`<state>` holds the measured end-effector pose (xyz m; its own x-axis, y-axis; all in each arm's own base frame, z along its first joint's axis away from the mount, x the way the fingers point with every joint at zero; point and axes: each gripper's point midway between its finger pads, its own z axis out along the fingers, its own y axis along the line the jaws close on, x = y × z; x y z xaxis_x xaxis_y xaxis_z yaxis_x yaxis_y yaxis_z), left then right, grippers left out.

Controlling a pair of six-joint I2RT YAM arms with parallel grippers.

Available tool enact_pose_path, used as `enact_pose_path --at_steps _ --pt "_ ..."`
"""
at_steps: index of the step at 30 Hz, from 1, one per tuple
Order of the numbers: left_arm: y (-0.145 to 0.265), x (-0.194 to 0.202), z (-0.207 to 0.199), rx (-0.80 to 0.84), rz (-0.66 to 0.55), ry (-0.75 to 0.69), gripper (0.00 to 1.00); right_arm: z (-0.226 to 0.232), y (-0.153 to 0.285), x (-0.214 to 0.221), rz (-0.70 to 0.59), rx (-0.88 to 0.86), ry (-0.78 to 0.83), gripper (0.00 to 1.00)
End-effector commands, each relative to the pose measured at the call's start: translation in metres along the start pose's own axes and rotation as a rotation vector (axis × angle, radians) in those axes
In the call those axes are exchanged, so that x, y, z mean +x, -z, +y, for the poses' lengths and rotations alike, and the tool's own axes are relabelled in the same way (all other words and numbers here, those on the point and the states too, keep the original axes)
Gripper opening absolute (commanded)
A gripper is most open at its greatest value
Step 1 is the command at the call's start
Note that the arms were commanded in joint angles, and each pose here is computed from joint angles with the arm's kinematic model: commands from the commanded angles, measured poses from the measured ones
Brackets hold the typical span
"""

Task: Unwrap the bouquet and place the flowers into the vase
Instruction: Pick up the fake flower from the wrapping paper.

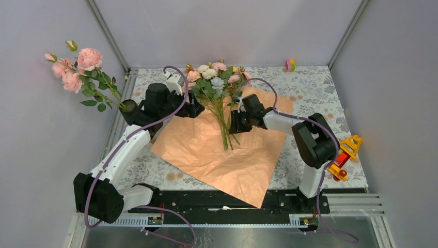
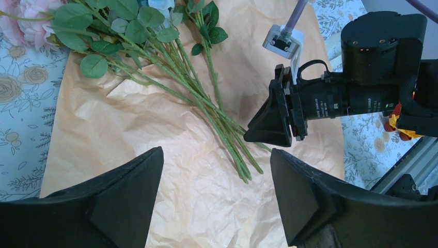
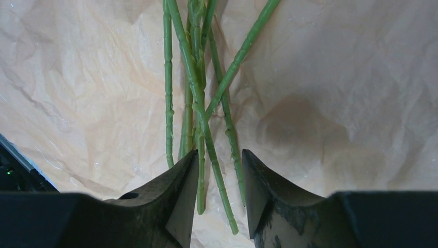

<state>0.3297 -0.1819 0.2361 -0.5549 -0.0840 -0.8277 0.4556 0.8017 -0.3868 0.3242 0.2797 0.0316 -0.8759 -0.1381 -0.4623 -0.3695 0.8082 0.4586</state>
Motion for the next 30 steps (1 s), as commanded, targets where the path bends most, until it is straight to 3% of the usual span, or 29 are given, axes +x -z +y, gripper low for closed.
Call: enact_pose_path --at_steps 1,8,20,30 --pt "0.006 -0.017 -0.006 0.022 -0.076 -0.021 0.81 0.013 -0.004 -0.017 -0.027 -0.048 0.012 0.41" --pt "0.006 -0.018 -0.006 0.017 -0.081 -0.022 0.81 0.017 -0.007 -0.020 -0.030 -0.069 -0.003 0.34" --pt "0.009 -0.019 -0.004 0.001 -0.088 -0.026 0.81 0.030 0.002 -0.027 -0.050 -0.126 0.020 0.01" --pt "0.013 -0.026 0.003 -0.052 -0.113 0.039 0.81 0.065 0.042 -0.051 -0.155 -0.210 0.139 0.00"
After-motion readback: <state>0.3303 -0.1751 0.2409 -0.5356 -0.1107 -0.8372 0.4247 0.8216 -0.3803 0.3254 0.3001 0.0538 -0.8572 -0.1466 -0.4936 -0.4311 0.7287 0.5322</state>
